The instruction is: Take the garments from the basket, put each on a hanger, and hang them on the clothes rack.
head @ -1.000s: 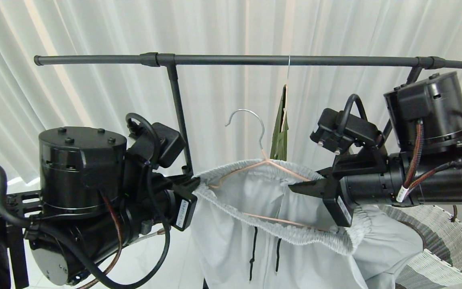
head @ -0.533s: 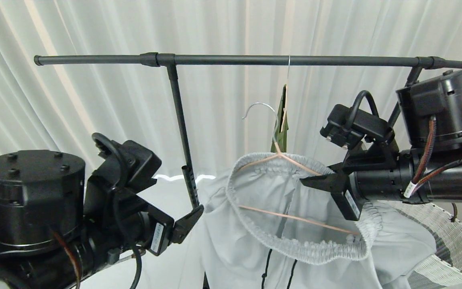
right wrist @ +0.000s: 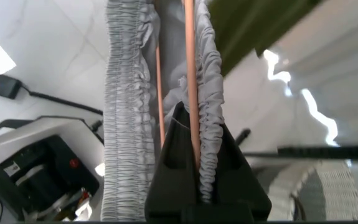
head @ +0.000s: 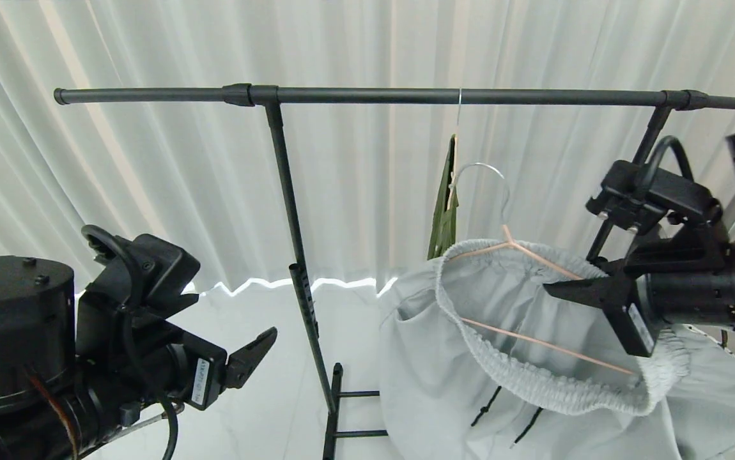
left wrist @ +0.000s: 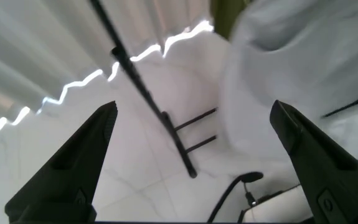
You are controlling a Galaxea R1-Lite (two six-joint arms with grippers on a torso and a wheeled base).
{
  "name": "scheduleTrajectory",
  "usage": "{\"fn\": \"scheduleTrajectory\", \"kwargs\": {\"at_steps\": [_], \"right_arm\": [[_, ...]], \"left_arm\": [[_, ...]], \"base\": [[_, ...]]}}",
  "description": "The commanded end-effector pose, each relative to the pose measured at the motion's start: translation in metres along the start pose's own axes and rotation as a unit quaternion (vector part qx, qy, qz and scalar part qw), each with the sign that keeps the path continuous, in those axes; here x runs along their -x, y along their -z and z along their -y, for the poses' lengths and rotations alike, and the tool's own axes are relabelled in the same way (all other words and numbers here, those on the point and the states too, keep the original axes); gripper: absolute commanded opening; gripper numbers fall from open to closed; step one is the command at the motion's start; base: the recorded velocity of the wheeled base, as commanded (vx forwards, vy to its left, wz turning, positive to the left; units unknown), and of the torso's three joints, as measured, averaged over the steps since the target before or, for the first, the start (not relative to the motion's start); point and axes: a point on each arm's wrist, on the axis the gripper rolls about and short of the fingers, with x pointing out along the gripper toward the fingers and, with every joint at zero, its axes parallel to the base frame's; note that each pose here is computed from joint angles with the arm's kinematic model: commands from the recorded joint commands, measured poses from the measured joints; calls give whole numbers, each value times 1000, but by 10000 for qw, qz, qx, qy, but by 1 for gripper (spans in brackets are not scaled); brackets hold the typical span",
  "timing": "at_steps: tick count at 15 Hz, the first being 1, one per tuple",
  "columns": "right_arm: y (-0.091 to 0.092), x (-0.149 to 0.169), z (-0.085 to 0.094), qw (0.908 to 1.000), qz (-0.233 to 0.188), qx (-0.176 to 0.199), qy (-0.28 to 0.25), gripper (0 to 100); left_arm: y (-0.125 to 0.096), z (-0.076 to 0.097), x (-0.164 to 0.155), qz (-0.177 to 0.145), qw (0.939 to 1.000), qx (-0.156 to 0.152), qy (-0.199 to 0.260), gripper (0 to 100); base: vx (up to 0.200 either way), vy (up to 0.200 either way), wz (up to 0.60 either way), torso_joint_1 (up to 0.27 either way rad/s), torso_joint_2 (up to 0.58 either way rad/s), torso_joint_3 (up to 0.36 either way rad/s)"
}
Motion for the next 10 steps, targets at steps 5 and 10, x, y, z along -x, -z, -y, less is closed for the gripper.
{"fn": "scheduleTrajectory", "kwargs": {"at_steps": [5, 10], "right_arm": [[33, 75, 13, 9950, -230, -402, 881, 0], [50, 110, 13, 9864, -405, -661, 1451, 0]], "left_arm": [[39, -16, 0, -683, 9965, 122, -465, 100], [54, -16, 2, -927, 9943, 119, -515, 100]], "base": [[0, 0, 0, 0, 0, 0], [0, 0, 0, 0, 0, 0]]}}
